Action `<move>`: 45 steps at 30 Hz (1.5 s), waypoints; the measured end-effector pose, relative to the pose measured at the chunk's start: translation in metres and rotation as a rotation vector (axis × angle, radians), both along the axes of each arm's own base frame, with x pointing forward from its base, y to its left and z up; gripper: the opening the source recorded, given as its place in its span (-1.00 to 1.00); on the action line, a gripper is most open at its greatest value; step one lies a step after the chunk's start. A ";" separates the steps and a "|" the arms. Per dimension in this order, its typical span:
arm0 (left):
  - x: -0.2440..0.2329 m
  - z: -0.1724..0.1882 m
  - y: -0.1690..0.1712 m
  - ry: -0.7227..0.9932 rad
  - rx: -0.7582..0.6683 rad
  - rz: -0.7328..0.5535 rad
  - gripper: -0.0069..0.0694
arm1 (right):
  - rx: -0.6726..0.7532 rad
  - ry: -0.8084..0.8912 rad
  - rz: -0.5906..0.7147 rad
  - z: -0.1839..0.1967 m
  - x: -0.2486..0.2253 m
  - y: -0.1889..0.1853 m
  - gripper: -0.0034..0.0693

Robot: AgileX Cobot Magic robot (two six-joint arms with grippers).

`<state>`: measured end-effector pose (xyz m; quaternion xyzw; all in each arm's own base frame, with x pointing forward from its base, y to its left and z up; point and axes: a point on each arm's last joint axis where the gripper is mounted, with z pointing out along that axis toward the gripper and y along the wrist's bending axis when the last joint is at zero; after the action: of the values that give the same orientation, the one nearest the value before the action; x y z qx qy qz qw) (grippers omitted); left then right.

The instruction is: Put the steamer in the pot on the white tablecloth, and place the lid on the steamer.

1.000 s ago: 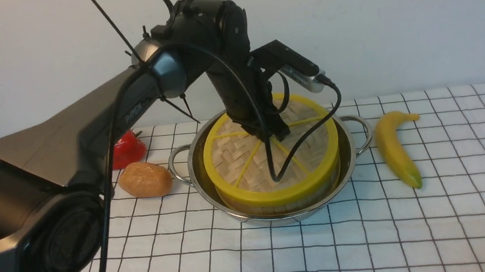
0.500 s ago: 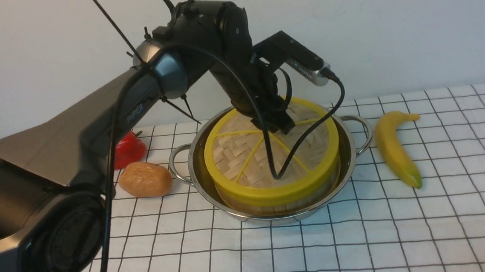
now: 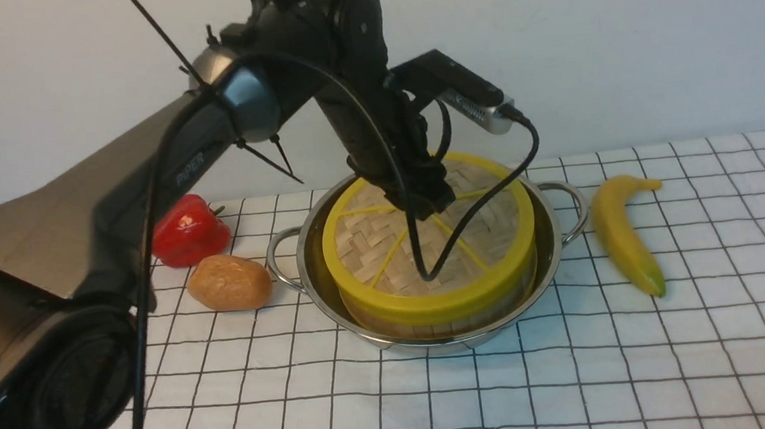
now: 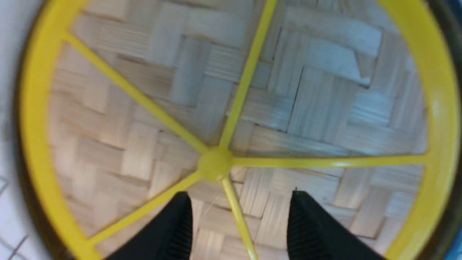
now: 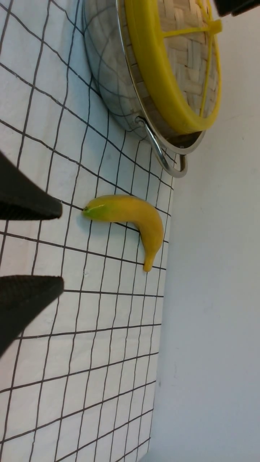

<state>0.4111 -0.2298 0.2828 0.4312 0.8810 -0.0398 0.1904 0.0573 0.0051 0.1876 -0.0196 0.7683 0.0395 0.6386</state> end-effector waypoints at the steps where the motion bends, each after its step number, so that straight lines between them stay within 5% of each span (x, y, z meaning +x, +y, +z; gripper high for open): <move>1: -0.004 0.014 0.002 -0.021 -0.022 0.021 0.06 | 0.000 0.000 0.000 0.000 0.000 0.000 -0.24; 14: -0.093 0.177 0.050 -0.238 -0.368 0.303 -0.22 | 0.000 0.000 0.000 0.000 0.000 0.000 -0.24; 27: -0.168 0.224 0.103 -0.410 -0.365 0.346 -0.24 | 0.000 0.000 0.000 0.000 0.000 0.000 -0.24; 30: -0.217 0.217 0.140 -0.445 -0.357 0.383 -0.24 | 0.000 0.000 0.000 0.000 0.000 0.000 -0.24; 35: -0.275 0.140 0.203 -0.572 -0.400 0.596 -0.21 | 0.000 0.000 0.000 0.000 0.000 0.000 -0.24; 40: -0.295 0.041 0.227 -0.605 -0.380 0.764 -0.19 | 0.000 0.000 0.000 0.000 0.000 0.000 -0.24; 45: -0.328 -0.025 0.231 -0.720 -0.385 0.766 -0.18 | 0.000 0.000 0.000 0.000 0.000 0.000 -0.24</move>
<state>0.0834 0.0009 0.2576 0.0244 0.8309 0.0220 0.5554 0.0573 0.0051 0.1876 -0.0196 0.7683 0.0395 0.6386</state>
